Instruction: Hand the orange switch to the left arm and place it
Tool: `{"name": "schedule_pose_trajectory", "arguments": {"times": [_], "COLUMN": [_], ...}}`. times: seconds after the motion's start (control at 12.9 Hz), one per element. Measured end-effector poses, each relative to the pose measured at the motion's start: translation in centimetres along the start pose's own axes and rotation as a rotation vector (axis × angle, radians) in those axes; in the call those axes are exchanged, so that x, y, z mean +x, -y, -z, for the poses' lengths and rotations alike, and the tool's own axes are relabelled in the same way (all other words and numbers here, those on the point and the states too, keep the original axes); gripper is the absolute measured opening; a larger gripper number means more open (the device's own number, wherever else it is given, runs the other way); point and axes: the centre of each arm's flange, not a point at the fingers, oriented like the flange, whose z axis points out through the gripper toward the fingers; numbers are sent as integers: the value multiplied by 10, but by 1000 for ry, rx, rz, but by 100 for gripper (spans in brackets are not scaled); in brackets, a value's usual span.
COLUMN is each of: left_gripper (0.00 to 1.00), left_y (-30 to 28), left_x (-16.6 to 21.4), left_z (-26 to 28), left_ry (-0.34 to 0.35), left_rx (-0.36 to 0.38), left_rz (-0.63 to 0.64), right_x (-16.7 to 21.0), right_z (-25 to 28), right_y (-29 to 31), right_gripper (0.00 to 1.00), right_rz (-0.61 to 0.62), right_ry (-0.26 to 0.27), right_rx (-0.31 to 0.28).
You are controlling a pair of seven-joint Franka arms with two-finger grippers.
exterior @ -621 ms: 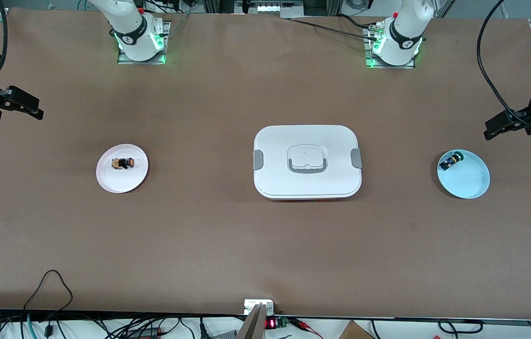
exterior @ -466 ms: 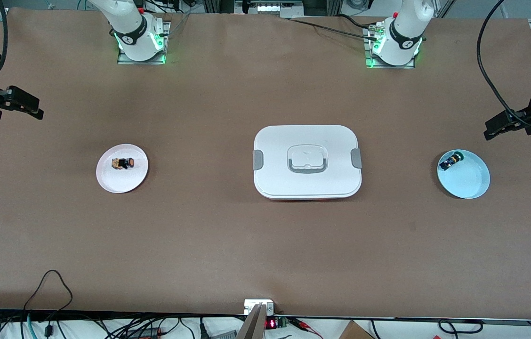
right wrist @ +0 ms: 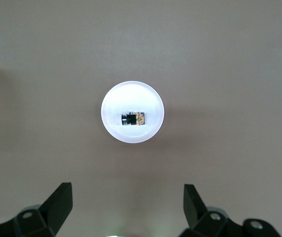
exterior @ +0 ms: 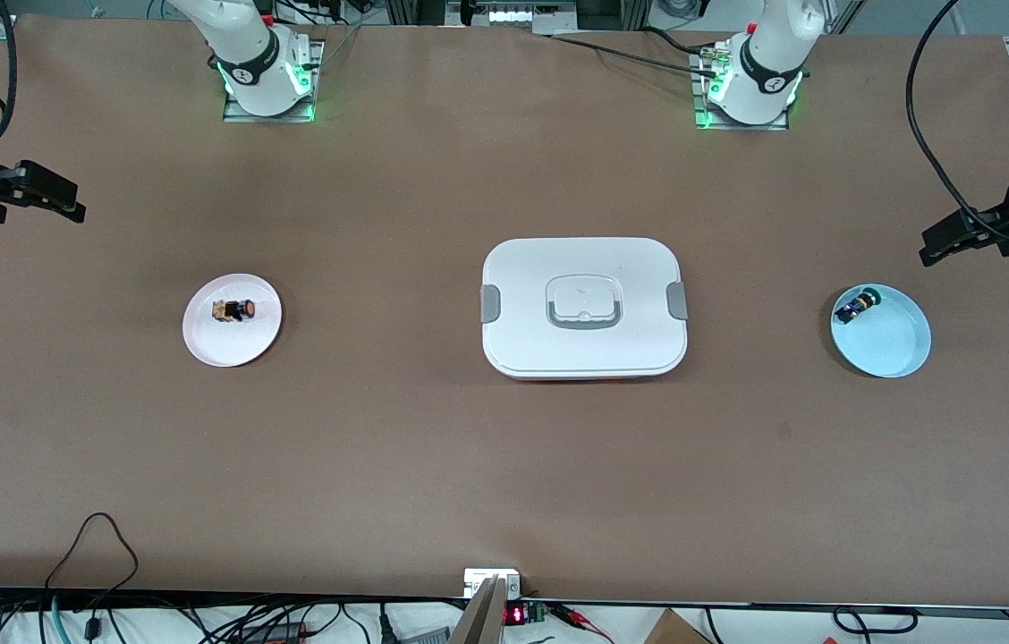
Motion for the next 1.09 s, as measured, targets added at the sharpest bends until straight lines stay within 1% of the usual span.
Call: {"name": "schedule_pose_trajectory", "arguments": {"times": [0.23, 0.39, 0.62, 0.85, 1.09], "left_gripper": [100, 100, 100, 100, 100], "left_y": [0, 1, 1, 1, 1], "left_x": [0, 0, 0, 0, 1], "left_z": [0, 0, 0, 4, 7], "left_ry": [0, 0, 0, -7, -15], "left_rx": [0, 0, 0, -1, -1], "left_rz": [1, 1, 1, 2, 2], "right_x": [13, 24, 40, 52, 57], "right_z": [-22, -44, -76, -97, -106], "right_y": [0, 1, 7, 6, 7], "right_gripper": [100, 100, 100, 100, 100], "right_rz": [0, 0, -5, -16, -16], "right_ry": [37, 71, 119, 135, 140], "right_rx": [-1, 3, 68, 95, 95]}}
